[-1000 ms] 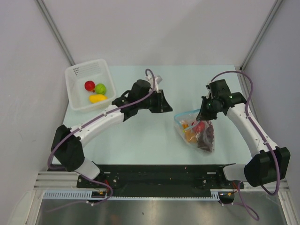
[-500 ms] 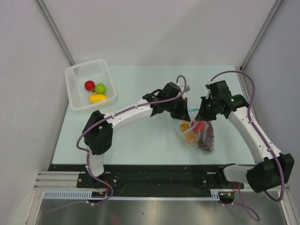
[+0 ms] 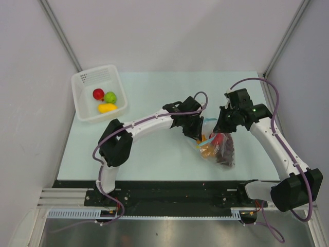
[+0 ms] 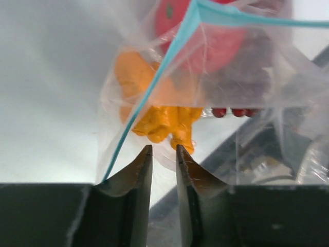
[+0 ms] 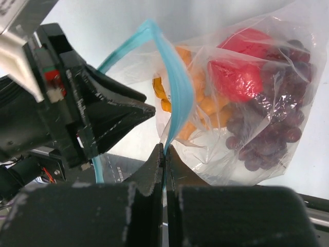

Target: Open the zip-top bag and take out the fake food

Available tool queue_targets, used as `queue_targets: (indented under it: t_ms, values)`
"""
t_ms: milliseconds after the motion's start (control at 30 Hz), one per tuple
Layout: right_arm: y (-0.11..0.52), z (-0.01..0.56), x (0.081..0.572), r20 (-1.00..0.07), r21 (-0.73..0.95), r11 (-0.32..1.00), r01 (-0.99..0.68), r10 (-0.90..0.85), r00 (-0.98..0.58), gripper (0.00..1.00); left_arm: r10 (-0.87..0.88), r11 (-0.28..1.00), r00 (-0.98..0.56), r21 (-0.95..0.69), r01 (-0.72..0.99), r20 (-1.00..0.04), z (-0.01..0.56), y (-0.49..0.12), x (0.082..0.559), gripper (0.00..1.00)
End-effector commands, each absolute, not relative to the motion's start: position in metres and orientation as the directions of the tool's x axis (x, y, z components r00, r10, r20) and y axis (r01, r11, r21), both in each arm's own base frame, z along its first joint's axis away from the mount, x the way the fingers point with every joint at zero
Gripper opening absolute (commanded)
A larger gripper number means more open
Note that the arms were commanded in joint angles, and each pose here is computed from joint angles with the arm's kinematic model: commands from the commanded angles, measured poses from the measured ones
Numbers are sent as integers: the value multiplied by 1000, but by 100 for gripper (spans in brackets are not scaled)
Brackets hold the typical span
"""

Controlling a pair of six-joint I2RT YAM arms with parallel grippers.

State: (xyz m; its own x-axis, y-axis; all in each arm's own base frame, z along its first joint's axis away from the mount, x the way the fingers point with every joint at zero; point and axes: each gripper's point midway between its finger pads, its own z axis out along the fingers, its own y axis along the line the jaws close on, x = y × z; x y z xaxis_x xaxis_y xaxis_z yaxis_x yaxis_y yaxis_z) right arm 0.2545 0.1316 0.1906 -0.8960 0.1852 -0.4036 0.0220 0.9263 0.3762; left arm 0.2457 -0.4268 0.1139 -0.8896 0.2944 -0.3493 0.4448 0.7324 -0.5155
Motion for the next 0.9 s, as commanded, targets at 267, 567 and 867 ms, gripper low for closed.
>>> queue_targets:
  t_ms: [267,567,867]
  values:
    - [134,199,255,-425,372,928,6,176,-888,0,284,834,-880,-355,422,-380,79,-418,274,53]
    - [132,197,251,-418,362,932,5,167,-893,0,262,775,-884,-460,432,-388,72,-440,268,57]
    - [134,199,249,-422,365,931,2,167,-891,0,226,757,-896,-510,408,-382,65,-450,268,55]
